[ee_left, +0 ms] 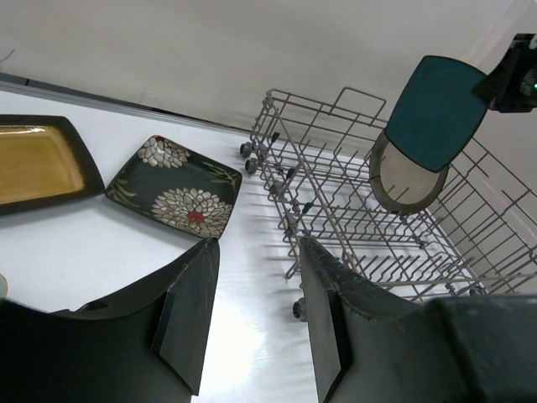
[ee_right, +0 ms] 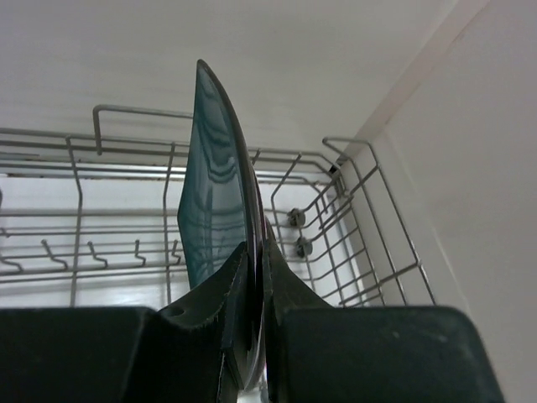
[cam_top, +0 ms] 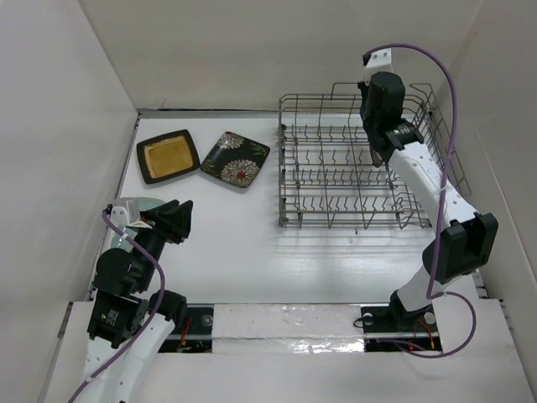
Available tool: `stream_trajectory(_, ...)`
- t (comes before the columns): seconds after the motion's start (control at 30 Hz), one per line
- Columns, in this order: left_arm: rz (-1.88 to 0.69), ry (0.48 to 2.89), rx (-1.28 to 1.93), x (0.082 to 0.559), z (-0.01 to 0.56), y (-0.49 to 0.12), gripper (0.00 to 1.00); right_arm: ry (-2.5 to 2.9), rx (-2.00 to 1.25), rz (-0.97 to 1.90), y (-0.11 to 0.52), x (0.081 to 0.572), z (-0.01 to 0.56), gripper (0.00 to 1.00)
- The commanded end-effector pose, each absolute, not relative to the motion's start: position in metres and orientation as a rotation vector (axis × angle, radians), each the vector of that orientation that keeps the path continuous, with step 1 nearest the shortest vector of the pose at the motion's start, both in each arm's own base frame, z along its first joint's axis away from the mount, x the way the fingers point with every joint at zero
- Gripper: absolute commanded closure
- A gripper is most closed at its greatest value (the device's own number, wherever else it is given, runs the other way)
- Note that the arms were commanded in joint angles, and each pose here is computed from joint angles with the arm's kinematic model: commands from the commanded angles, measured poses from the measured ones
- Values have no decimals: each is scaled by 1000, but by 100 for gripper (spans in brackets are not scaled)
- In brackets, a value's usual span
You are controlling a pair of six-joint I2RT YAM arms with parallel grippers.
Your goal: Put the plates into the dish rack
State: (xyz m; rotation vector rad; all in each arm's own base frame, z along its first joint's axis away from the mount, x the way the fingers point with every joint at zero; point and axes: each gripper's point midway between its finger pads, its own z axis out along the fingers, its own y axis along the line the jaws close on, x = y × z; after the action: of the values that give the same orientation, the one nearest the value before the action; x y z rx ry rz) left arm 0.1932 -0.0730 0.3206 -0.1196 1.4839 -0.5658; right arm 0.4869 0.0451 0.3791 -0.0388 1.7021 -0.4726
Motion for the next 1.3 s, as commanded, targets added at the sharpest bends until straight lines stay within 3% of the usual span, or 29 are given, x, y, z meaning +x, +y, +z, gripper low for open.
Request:
stream_trajectory(0.0, -572, 1456, -100, 194, 326, -75, 60, 1437, 48, -515, 38, 488, 462, 100)
stream_trajectory(0.37, -575, 1457, -96, 194, 326, -76, 60, 1434, -37, -598, 28, 515, 433, 100)
stream_trajectory(0.7, -577, 1459, -94, 194, 325, -77, 59, 1459, -68, -496, 33, 523, 383, 100)
stream_trajectory(1.27, -567, 1465, -103, 196, 323, -75, 59, 1323, 197, -489, 13, 484, 336, 100)
